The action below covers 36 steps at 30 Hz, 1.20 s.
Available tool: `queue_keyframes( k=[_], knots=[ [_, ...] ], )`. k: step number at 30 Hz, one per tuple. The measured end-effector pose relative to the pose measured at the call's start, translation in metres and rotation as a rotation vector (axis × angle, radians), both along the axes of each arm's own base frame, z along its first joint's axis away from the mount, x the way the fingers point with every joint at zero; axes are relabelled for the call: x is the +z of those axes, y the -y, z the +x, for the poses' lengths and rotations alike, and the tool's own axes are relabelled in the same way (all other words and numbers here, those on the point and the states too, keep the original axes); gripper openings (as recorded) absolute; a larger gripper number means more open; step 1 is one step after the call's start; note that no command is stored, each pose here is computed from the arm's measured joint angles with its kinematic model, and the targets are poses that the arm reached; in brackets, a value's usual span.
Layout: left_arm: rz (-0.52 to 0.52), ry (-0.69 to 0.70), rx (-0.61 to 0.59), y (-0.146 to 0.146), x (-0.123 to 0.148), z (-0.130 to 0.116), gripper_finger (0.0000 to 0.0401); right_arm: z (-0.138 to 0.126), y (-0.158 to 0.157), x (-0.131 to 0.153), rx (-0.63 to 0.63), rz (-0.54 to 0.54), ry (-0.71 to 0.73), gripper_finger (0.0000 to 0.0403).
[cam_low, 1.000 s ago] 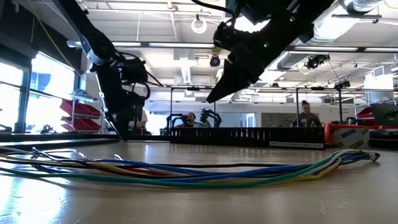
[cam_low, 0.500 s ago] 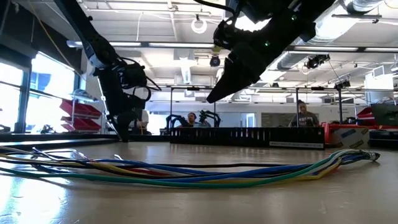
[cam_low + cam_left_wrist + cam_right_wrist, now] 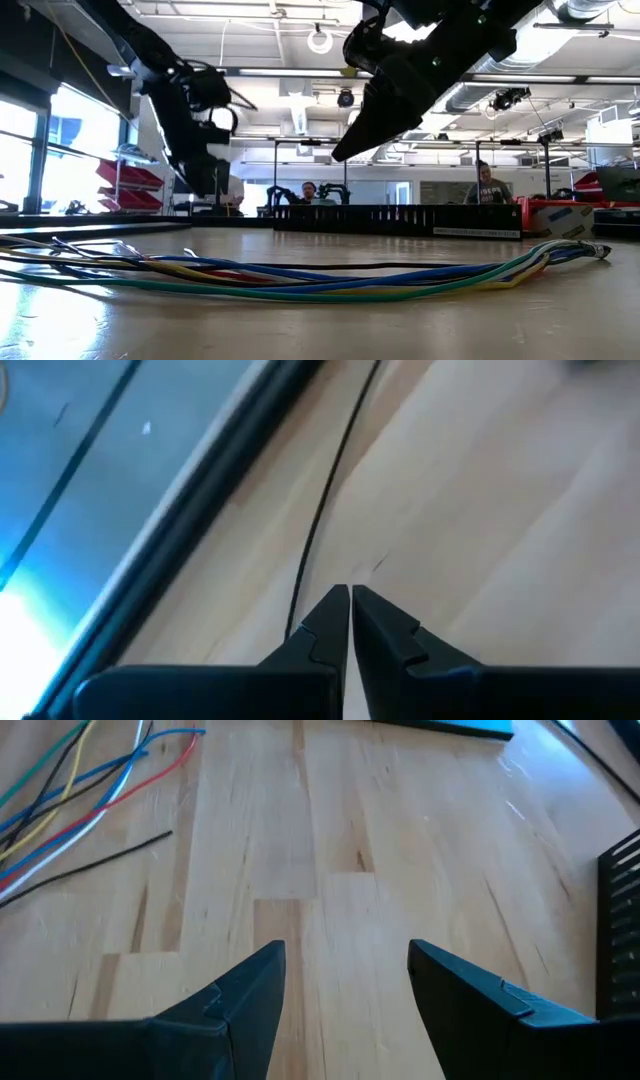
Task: Ziptie cables
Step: Wrap the black zip tie on the cables
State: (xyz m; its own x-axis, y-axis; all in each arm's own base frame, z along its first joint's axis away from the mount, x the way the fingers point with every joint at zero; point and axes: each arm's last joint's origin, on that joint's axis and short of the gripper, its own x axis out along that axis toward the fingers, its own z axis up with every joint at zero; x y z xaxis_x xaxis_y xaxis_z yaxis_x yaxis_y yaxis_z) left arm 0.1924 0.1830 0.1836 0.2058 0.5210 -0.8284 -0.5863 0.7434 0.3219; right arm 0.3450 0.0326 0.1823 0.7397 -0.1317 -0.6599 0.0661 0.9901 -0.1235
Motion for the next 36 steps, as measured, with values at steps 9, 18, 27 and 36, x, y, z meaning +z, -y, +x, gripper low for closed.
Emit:
queue_keyframes(
  k=[9,18,27,36],
  knots=[
    [-0.046,0.202,0.003,-0.009,0.01,-0.001,0.0003,0.002,-0.002,0.003,-0.018,0.009,0.043,0.0201],
    [-0.191,0.058,0.155,-0.05,-0.049,-0.019,0.0072,0.002,-0.003,0.003,-0.027,0.021,0.046,0.0201],
    [-0.241,0.029,0.156,-0.063,-0.065,-0.02,0.0081,0.002,-0.002,0.003,-0.028,0.02,0.045,0.0201],
    [-0.264,0.014,0.116,-0.06,-0.066,-0.02,0.0005,0.002,-0.002,0.003,-0.032,0.025,0.043,0.0201]
  ],
)
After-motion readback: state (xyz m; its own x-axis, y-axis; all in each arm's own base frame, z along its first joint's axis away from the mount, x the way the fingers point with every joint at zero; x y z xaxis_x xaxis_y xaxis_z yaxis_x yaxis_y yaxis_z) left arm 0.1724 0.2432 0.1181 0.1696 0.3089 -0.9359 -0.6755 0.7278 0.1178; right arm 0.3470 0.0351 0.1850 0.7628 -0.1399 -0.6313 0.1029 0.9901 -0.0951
